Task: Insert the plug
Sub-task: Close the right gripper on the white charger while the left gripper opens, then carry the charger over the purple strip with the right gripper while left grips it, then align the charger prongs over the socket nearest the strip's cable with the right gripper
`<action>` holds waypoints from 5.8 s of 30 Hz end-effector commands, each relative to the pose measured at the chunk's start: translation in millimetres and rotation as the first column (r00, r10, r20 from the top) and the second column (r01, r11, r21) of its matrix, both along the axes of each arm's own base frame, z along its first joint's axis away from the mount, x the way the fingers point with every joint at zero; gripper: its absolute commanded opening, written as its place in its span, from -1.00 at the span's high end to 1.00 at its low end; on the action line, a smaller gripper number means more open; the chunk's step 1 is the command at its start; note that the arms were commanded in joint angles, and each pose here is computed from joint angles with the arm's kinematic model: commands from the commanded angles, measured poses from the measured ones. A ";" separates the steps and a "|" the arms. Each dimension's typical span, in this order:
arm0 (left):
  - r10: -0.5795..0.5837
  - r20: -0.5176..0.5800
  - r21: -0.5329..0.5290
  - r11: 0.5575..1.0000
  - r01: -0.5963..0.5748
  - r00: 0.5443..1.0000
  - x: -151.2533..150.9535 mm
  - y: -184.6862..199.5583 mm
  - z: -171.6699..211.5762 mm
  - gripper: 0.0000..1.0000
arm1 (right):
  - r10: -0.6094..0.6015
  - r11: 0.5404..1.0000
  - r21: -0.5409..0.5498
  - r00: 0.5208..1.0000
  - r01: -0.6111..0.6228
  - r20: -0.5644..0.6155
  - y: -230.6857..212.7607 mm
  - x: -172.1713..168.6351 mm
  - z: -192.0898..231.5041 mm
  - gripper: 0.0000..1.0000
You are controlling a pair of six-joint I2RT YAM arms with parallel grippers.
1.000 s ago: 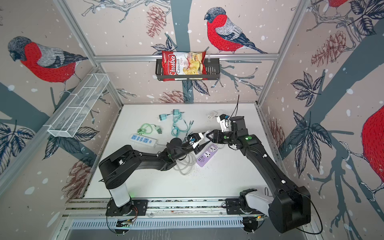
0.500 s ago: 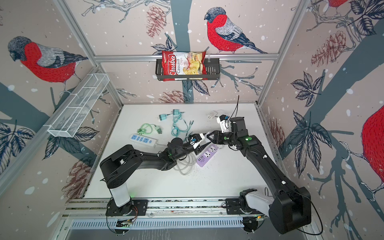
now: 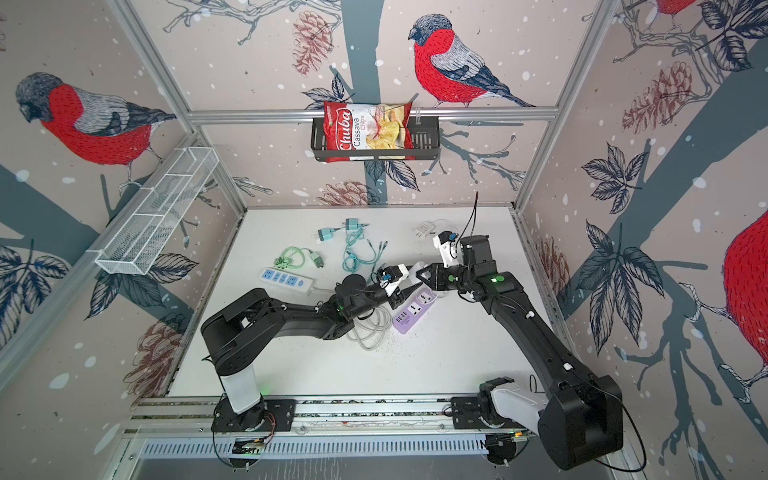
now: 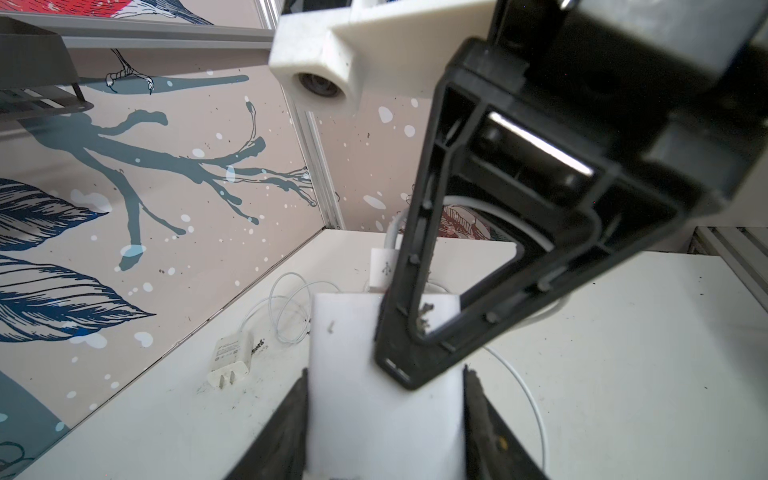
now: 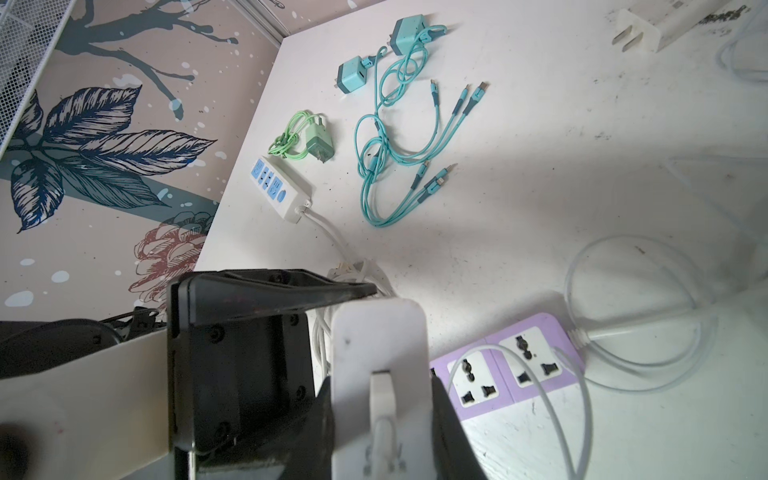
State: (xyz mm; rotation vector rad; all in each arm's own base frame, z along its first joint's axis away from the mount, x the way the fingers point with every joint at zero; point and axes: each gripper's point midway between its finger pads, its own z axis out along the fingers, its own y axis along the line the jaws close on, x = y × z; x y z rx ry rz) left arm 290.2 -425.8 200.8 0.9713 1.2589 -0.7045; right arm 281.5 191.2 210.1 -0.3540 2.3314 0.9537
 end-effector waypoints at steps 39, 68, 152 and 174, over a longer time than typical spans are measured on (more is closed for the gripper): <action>0.348 -0.148 0.024 0.937 -0.348 0.926 -34.7 125.0 16.2 -0.45 | -0.300 0.876 -0.418 0.950 0.240 -0.084 -60.1 3.1 -73.0 0.86; 0.400 -0.459 0.455 0.873 -0.177 0.793 -64.1 67.5 -113.0 -0.17 | -0.227 0.858 -0.493 0.967 0.143 -0.114 -34.1 -8.2 -103.3 0.85; 0.547 -0.369 0.403 0.822 -0.401 0.751 -4.3 101.1 -88.5 -0.25 | -0.099 0.776 -0.627 0.995 0.065 -0.019 -8.6 44.2 -116.8 0.81; 0.542 -0.353 0.315 0.836 -0.449 0.762 -6.6 114.0 -61.6 -0.26 | -0.087 0.769 -0.637 0.995 0.041 -0.042 -9.7 30.4 -118.8 0.82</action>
